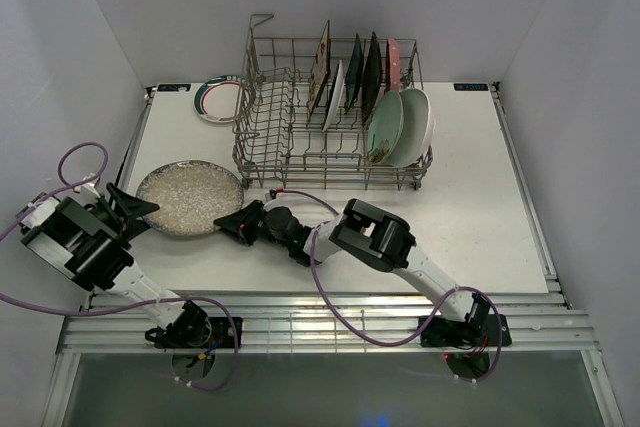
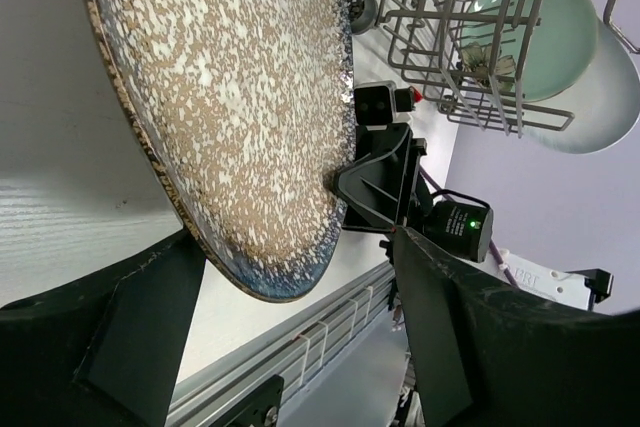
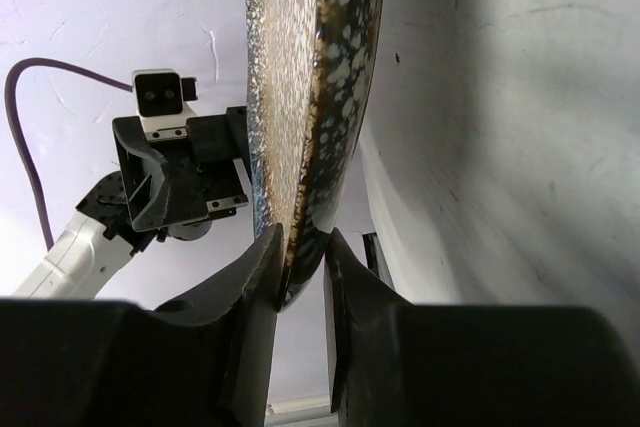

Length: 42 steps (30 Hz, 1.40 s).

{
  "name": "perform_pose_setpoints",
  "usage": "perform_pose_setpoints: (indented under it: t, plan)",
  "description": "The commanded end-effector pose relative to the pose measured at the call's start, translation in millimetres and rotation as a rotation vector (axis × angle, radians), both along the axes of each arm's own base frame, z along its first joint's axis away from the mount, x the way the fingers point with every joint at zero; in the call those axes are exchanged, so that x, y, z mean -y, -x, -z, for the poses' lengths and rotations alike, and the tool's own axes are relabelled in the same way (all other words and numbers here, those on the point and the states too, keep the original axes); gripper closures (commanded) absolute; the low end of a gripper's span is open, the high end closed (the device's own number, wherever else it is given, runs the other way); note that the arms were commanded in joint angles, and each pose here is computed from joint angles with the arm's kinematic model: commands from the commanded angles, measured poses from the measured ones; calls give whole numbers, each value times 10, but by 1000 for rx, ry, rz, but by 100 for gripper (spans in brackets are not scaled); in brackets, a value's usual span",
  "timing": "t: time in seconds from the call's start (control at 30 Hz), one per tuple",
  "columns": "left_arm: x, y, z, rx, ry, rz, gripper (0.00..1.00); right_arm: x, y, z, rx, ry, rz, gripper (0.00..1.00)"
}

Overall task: Load the plates into the dish rack
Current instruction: Pick up the plate from the corner of the board.

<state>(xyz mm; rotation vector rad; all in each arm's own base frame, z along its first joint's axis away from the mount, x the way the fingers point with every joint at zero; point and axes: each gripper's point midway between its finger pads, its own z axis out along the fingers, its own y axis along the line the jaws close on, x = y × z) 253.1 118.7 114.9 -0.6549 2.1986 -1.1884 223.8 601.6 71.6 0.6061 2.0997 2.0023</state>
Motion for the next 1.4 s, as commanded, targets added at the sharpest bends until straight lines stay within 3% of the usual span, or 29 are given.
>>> perform_pose_setpoints:
  t: [0.0,0.23,0.5,0.67,0.83,1.0,1.13,1.17,1.37]
  plan:
    - [-127,-131,-259,145,-96,10,15,12,128,-462,-3,-122,-20,92]
    - [-232,-84,-311,161,-293,31,15,16,179,-595,9,-155,-35,92]
    - [-405,27,-547,187,-635,17,14,39,244,-663,17,-176,-45,92]
    - [-475,50,-652,223,-752,48,14,42,267,-715,21,-183,-53,92]
    - [-469,103,-902,351,-999,138,12,22,355,-795,34,-189,-71,92]
    - [-394,162,-1063,433,-1157,193,2,4,498,-840,42,-190,-88,92]
    - [-245,224,-1088,542,-1291,312,2,-4,587,-909,69,-178,-92,92]
    - [-224,249,-1069,579,-1375,364,2,3,582,-893,76,-169,-87,92]
    - [-168,265,-1149,682,-1568,442,2,14,586,-998,104,-147,-90,92]
